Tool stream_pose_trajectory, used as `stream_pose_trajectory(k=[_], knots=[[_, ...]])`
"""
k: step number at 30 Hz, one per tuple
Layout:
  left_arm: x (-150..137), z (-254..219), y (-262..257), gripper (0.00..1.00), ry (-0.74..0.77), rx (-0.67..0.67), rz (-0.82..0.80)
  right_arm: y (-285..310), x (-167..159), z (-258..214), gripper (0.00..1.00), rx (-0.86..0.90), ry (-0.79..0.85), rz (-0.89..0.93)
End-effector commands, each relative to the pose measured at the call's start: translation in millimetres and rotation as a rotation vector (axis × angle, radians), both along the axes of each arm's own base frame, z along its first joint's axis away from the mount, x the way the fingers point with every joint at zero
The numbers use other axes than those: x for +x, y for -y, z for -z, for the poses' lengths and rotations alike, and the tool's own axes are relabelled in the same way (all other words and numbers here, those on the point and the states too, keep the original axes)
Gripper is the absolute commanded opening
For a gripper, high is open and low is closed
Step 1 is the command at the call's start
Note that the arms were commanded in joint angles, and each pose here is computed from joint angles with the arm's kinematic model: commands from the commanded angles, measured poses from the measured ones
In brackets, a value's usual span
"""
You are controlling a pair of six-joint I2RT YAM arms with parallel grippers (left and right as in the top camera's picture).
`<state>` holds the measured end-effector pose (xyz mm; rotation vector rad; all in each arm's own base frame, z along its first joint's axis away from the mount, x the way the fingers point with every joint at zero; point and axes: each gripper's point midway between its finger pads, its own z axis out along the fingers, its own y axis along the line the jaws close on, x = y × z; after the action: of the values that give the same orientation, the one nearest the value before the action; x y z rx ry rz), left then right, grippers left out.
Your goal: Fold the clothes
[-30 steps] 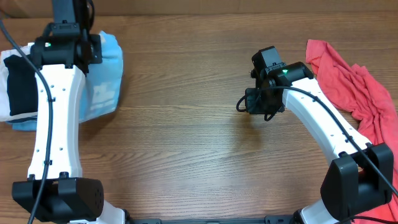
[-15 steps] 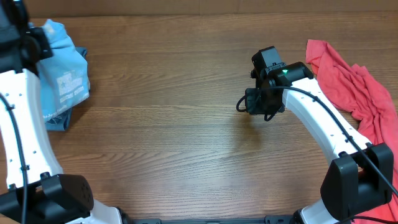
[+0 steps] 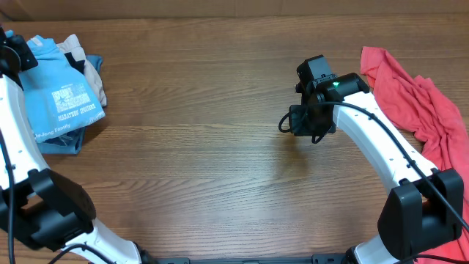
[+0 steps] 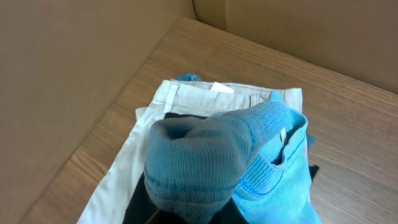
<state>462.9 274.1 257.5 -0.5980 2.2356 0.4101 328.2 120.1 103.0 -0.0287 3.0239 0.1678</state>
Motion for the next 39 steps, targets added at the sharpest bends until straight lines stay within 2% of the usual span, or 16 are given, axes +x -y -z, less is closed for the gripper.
stream_pose_trajectory(k=[1,9,17,23,25,31,33,34,35,36,38,39], knots=[[11.5,4.4,-10.8,0.04,0.028,-0.003,-0.002,0.6,5.8,-13.3,0.28,0.007,0.041,0.001],[36.2,11.5,-34.3,0.04,0.092,0.061,0.004,0.6,6.0,-13.3,0.29,0.007,0.042,0.001],[53.8,42.4,-46.1,0.04,0.064,0.099,0.036,0.5,5.9,-13.3,0.28,0.007,0.041,0.005],[54.6,64.6,-57.1,0.04,0.033,0.097,0.029,0.5,5.9,-13.3,0.29,0.007,0.041,0.005],[53.2,67.8,-61.9,0.07,0.031,0.097,0.021,0.5,5.9,-13.3,0.29,0.007,0.041,0.005],[45.4,66.0,-77.3,0.06,0.041,0.102,-0.006,0.5,5.9,-13.3,0.29,0.007,0.041,0.005],[42.9,66.6,-80.3,0.14,0.040,0.100,-0.011,0.5,5.9,-13.3,0.29,0.008,0.041,0.005],[42.0,66.9,-81.5,0.25,0.039,0.099,-0.013,0.5,5.9,-13.3,0.28,0.008,0.041,0.007],[40.8,66.9,-83.2,0.43,0.039,0.099,-0.016,0.5,5.8,-13.3,0.29,0.008,0.040,0.008],[40.1,66.8,-84.5,0.53,0.039,0.100,-0.018,0.5,5.7,-13.2,0.29,0.008,0.040,0.008],[38.6,66.8,-86.5,0.58,0.040,0.099,-0.023,0.5,5.7,-13.2,0.28,0.008,0.040,0.008],[37.5,66.9,-88.0,0.67,0.039,0.099,-0.025,0.5,5.7,-13.2,0.29,0.008,0.040,0.008]])
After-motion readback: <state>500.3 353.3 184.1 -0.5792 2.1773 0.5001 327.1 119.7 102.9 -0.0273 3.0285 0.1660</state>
